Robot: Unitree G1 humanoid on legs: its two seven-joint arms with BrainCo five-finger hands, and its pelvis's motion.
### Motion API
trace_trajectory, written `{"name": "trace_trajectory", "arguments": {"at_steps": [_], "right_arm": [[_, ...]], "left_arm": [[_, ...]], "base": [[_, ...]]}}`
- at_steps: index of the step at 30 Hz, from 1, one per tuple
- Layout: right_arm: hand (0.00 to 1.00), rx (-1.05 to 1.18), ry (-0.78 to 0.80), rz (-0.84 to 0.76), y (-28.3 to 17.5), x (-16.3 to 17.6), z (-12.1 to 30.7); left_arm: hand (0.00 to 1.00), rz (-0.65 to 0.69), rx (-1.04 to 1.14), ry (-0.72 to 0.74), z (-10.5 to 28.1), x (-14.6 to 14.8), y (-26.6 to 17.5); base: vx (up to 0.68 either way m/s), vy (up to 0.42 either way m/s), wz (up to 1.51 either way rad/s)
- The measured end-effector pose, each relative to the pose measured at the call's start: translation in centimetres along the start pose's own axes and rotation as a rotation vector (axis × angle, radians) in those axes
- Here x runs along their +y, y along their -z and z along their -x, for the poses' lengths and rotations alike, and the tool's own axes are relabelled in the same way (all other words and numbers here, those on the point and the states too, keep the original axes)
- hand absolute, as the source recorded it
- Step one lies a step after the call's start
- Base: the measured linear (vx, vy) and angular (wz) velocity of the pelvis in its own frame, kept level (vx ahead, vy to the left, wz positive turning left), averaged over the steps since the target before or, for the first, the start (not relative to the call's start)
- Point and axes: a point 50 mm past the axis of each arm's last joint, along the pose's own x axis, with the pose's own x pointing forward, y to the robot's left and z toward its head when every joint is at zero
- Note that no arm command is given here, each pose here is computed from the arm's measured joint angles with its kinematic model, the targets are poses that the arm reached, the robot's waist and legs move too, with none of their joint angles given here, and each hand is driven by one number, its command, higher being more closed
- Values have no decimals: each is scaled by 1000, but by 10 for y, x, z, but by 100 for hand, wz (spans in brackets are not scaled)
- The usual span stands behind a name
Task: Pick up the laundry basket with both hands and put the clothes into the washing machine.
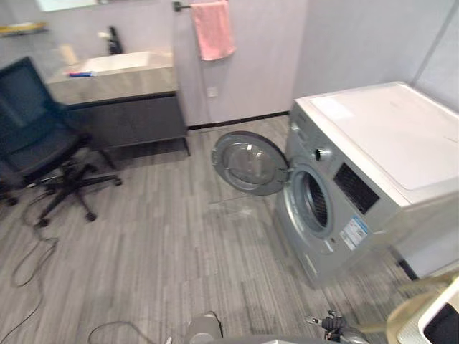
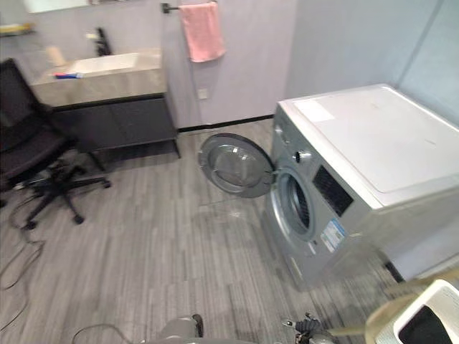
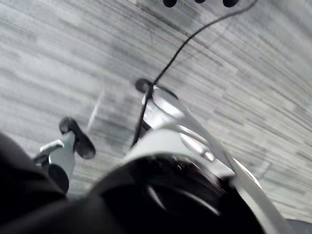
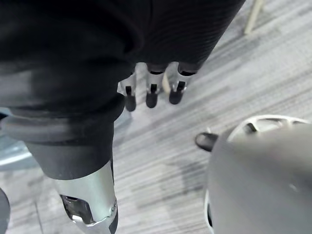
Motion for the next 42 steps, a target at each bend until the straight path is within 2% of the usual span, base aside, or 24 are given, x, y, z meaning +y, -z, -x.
{"name": "trace_trajectory", "arguments": {"at_steps": [2,6,7,8,10,12,14,17,23,24,27,30,34,37,42], "right_arm": [[0,-28,9,-5,-9,-3,-1],[0,0,-26,-28,2,10,1],[0,0,-18,-31,2,7,1],[0,-11,5,-67,1,0,1],[0,-16,17,-126,2,-2,2],[0,8,24,-185,19,0,6],[0,47,37,-212,40,-1,11],[0,50,34,-235,46,3,14],[0,173,62,-320,77,3,21],[0,173,58,-317,75,3,20],[0,108,85,-304,50,-12,12],[0,82,44,-258,40,-1,10],[0,71,36,-228,42,1,11],[0,67,-13,-185,40,18,11],[0,33,13,-114,23,1,5]], "left_arm": [[0,5,42,-12,4,4,17],[0,-62,-1,3,0,2,1],[0,-75,-7,16,0,-3,-1],[0,-144,-59,83,-3,-27,-20],[0,-211,-123,132,-4,-46,-42],[0,-312,-205,152,-4,-57,-68],[0,-329,-228,165,-3,-63,-72],[0,-308,-216,169,-2,-66,-67],[0,-232,-181,97,-6,-40,-63],[0,-225,-179,91,-6,-38,-63],[0,-207,-119,141,-4,-56,-42],[0,-235,-147,118,-6,-45,-56],[0,-235,-162,126,-6,-51,-61],[0,-220,-227,118,-5,-52,-78],[0,-199,-234,140,-2,-58,-72]], "base": [[-116,159,-47],[-86,76,-41],[-151,208,-40],[-126,129,-12],[-197,106,-17],[-330,41,-73],[-310,34,-97],[-219,13,-135],[-43,-92,-151],[-80,-220,-163],[-145,-73,-156],[-22,-264,-104],[-2,-262,-53],[-28,-221,-65],[4,34,-88]]}}
